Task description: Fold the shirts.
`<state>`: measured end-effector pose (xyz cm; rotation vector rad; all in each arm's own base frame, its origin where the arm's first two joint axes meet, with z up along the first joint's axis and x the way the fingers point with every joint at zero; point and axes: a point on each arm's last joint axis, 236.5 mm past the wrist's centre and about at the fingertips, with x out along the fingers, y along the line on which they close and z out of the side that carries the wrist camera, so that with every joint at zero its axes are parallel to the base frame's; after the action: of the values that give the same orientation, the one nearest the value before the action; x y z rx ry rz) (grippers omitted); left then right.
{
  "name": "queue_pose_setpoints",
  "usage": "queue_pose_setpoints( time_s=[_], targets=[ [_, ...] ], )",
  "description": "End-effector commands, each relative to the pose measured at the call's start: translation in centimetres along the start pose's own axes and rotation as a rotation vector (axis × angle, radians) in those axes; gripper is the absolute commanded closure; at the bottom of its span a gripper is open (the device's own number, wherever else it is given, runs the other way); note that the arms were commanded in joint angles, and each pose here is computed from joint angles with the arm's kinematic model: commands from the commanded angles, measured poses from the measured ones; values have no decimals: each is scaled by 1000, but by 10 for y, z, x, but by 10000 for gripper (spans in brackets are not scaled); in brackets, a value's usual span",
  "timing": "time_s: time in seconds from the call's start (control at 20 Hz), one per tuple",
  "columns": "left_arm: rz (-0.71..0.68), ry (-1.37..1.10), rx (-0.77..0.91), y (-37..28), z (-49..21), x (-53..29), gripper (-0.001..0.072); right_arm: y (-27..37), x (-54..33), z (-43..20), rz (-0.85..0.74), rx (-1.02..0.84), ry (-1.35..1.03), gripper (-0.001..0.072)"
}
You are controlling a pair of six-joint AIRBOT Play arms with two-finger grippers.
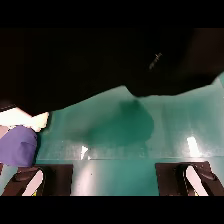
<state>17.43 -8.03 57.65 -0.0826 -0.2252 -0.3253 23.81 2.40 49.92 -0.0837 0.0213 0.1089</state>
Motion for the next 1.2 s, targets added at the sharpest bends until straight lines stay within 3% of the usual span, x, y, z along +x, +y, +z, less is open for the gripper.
queue_pose_setpoints(
  time_s=[0.0,0.25,0.35,0.5,0.7,0.9,1.15],
  targets=[
    [3,-40,-3,-2,14,-3,684,-3,-18,17,-56,-30,8,695],
    [-48,467,-235,46,-156,90,684,-16,63,-62,94,110,289,696],
    [-38,683,-336,71,-243,116,684,-14,110,-132,152,184,485,696],
    [-39,990,-466,90,-383,131,684,-19,154,-264,119,199,849,696],
    [-16,1239,-507,87,-540,142,684,-3,184,-399,161,243,1154,696],
    [45,1184,-580,106,-602,189,684,-26,237,-450,115,315,1161,695],
    [48,1134,-516,121,-591,215,683,-46,262,-439,121,352,1117,696]
  ],
)
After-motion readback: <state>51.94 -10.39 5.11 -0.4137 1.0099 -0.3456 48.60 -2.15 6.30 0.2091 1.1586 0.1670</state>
